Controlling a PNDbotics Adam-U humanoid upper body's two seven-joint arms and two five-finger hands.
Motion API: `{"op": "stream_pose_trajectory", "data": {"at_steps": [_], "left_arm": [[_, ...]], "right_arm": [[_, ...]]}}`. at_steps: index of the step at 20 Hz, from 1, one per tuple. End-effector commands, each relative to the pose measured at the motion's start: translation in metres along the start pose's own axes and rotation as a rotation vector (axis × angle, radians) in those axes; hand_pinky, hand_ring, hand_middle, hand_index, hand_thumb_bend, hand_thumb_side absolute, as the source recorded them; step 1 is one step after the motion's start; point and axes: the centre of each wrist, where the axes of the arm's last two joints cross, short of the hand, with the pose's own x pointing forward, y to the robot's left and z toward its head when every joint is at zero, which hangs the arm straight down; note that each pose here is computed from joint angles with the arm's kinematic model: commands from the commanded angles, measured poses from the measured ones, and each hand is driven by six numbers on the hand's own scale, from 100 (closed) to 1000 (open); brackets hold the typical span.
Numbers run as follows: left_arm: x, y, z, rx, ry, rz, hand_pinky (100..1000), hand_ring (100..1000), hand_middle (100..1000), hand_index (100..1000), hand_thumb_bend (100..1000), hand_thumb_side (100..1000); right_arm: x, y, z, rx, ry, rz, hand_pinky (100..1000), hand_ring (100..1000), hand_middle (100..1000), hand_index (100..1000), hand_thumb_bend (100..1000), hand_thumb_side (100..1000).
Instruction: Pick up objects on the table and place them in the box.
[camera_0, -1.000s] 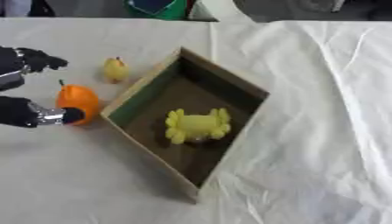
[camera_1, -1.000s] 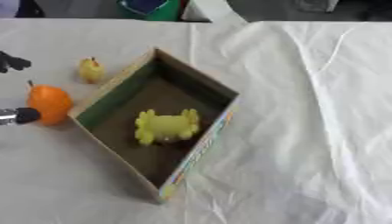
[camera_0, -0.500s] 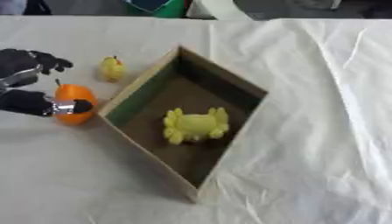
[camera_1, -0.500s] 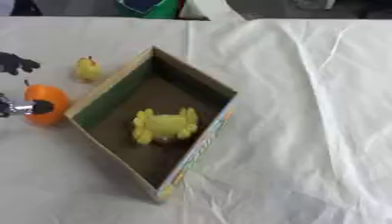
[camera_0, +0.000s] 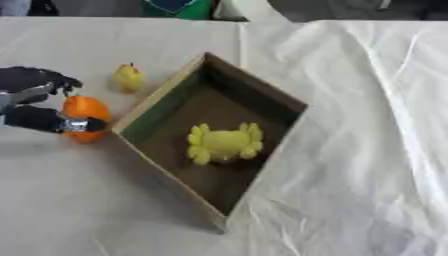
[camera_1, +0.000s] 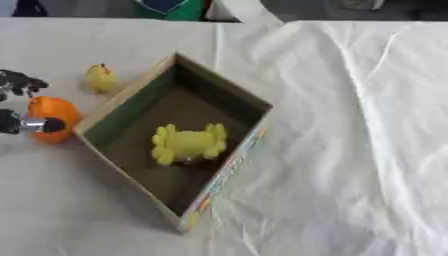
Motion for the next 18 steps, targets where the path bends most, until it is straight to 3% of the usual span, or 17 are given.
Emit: {"op": "stream_pose_trajectory", "data": {"at_steps": [1, 3, 8, 13, 15, 18], "left_arm": [[-0.009, 0.011, 0.007, -0.001, 0.021, -0.024, 722, 873, 873, 998, 592, 853], [-0.01, 0.011, 0.006, -0.013, 0.025, -0.03, 724, 875, 874, 998, 571, 813], [-0.016, 0.004, -0.005, -0.047, 0.068, -0.028, 725, 875, 873, 996, 575, 823], [-0.019, -0.002, -0.016, -0.031, 0.09, -0.014, 694, 852, 837, 961, 498, 796], [-0.02, -0.004, -0.018, -0.009, 0.099, -0.008, 671, 835, 811, 926, 454, 746], [-0.021, -0.007, -0.023, 0.026, 0.113, 0.009, 613, 791, 749, 848, 333, 594]], "right_arm": [[0.008, -0.004, -0.007, -0.01, -0.03, -0.001, 682, 536, 476, 695, 100, 427], [0.008, -0.004, -0.006, -0.01, -0.029, -0.002, 683, 535, 475, 695, 100, 428], [0.007, -0.003, -0.005, -0.01, -0.023, -0.005, 683, 534, 473, 693, 100, 428], [0.006, -0.004, -0.004, -0.008, -0.013, -0.005, 687, 535, 470, 695, 100, 429], [0.006, -0.004, -0.004, -0.006, -0.011, -0.007, 688, 536, 469, 695, 100, 429], [0.006, -0.004, -0.004, -0.004, -0.01, -0.009, 689, 536, 468, 696, 100, 429]]}}
